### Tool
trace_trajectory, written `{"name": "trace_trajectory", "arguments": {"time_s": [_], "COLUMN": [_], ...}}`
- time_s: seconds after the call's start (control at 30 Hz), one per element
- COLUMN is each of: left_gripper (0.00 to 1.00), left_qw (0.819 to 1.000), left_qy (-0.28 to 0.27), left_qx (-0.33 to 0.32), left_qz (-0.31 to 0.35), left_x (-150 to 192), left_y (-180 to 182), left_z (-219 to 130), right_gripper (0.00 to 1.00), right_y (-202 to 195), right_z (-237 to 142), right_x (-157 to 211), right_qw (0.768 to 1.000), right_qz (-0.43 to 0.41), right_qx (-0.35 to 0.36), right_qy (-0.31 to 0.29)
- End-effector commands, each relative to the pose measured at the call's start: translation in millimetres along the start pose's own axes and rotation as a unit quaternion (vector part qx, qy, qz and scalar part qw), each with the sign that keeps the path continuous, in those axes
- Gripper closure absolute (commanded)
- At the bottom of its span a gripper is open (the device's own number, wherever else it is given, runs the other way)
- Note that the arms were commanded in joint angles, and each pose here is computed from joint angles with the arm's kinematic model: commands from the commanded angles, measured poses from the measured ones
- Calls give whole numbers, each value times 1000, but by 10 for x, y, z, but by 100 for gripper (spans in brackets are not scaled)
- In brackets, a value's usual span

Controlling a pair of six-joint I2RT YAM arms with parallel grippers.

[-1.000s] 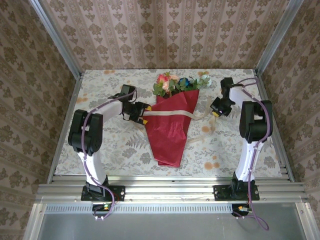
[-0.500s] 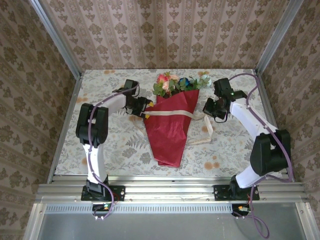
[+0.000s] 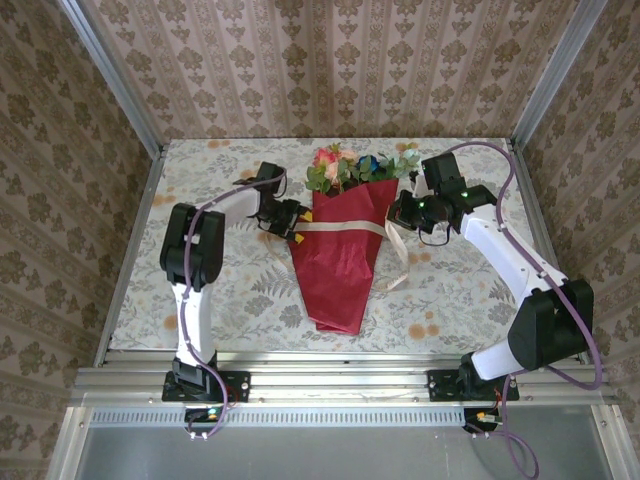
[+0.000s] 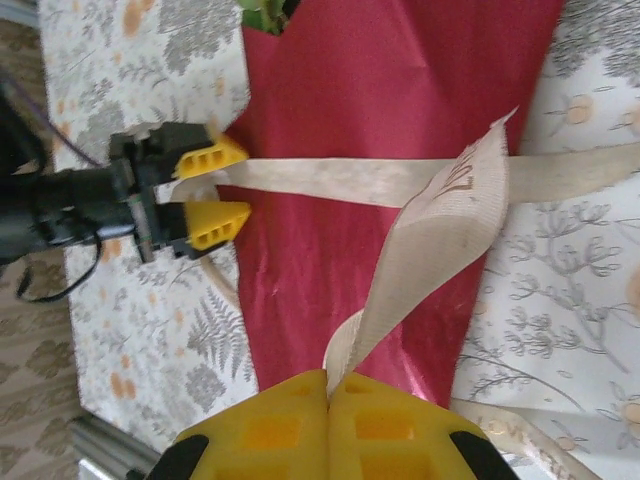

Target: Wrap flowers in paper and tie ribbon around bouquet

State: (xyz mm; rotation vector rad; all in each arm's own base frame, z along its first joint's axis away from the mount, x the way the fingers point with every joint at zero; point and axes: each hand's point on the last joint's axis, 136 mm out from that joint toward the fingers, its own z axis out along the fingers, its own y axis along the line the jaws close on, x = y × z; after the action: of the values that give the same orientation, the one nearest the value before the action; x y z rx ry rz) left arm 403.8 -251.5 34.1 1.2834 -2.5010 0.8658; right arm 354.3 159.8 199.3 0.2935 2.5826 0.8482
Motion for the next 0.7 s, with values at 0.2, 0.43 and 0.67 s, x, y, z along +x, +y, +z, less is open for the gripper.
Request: {"name": "trace_trajectory", "arguments": {"time_s": [0.2,0.43,0.67], "left_gripper": [58,92,100], "left_qw": [1000,1000,997], "left_qy": [5,10,11], "left_qx": [-11,-1,43], "left_qz": [5,15,60], "left_x": [-51,4,354], "left_y": [-53,-86,-181], "left_z": [77,12,-195], "right_gripper": [100,100,100], "right_y": [373,675,807], "right_z": [-48,-41,132], "right_x": [3,-94,-211], "right_qw": [997,989,985], "right_qz": [-35,-49,-55], "right_qx": [-68,-138,-159], "right_qy": [11,11,32]}}
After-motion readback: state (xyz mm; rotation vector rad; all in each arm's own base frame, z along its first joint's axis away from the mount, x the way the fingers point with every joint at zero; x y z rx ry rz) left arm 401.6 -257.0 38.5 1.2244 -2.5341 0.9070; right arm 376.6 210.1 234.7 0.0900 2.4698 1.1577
